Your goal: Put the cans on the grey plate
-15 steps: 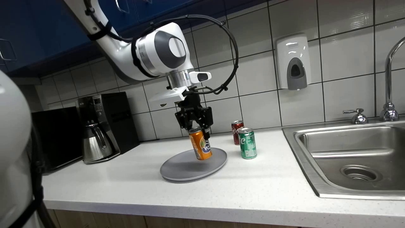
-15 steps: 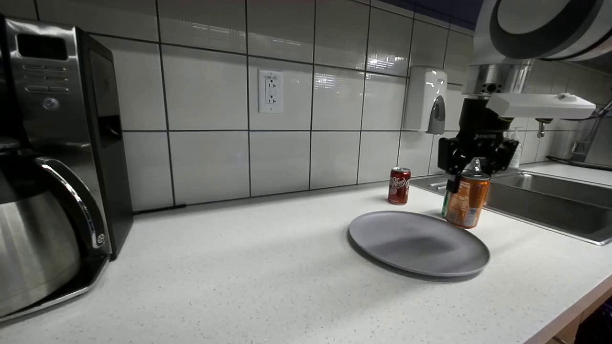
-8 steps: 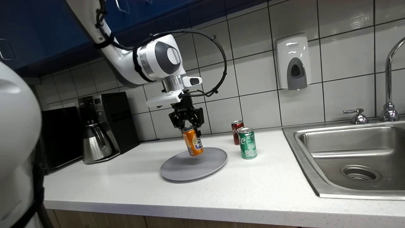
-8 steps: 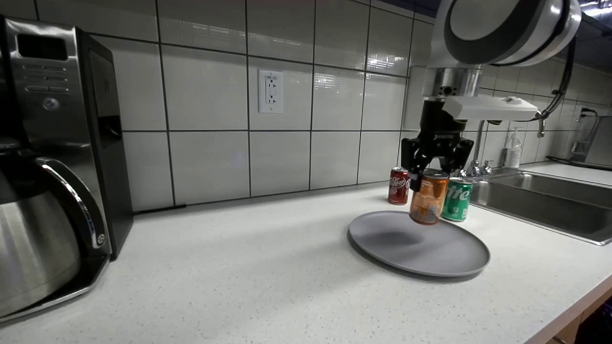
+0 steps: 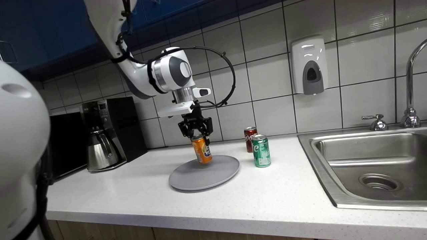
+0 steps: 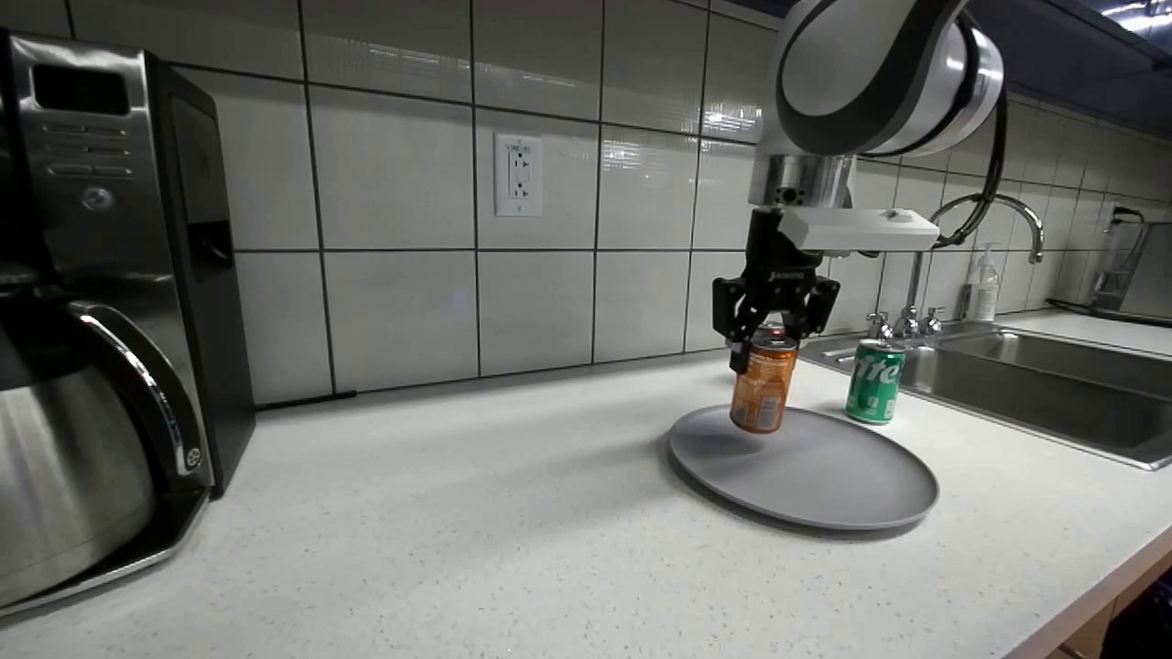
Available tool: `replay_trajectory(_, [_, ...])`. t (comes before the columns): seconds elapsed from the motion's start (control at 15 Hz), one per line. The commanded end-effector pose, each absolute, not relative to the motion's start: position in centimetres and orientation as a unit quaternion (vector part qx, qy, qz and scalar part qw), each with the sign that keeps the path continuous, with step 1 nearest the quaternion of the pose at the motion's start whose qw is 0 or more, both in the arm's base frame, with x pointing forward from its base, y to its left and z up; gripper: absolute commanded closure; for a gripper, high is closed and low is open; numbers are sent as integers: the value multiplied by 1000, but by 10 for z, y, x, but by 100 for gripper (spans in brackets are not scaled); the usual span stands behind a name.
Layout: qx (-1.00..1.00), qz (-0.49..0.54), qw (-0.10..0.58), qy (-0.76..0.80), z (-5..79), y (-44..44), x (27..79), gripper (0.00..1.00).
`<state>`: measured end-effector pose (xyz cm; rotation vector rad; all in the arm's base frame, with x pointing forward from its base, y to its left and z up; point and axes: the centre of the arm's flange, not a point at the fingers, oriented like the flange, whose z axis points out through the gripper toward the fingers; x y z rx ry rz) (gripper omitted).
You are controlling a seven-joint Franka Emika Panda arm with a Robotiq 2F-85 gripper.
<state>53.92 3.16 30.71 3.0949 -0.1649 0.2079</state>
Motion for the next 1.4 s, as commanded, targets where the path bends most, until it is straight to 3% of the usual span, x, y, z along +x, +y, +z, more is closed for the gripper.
replay_trajectory(0.0, [996, 67, 16, -50, 303, 46, 563, 62])
replay_trajectory(0.53, [997, 66, 15, -43, 292, 64, 575, 62])
replay_trajectory(0.6, [997, 67, 14, -45, 293, 65, 574, 14])
replay_trajectory(0.8, [996, 74, 15, -50, 298, 67, 571, 0])
replay_trajectory(1.33, [990, 113, 16, -83, 340, 46, 563, 0])
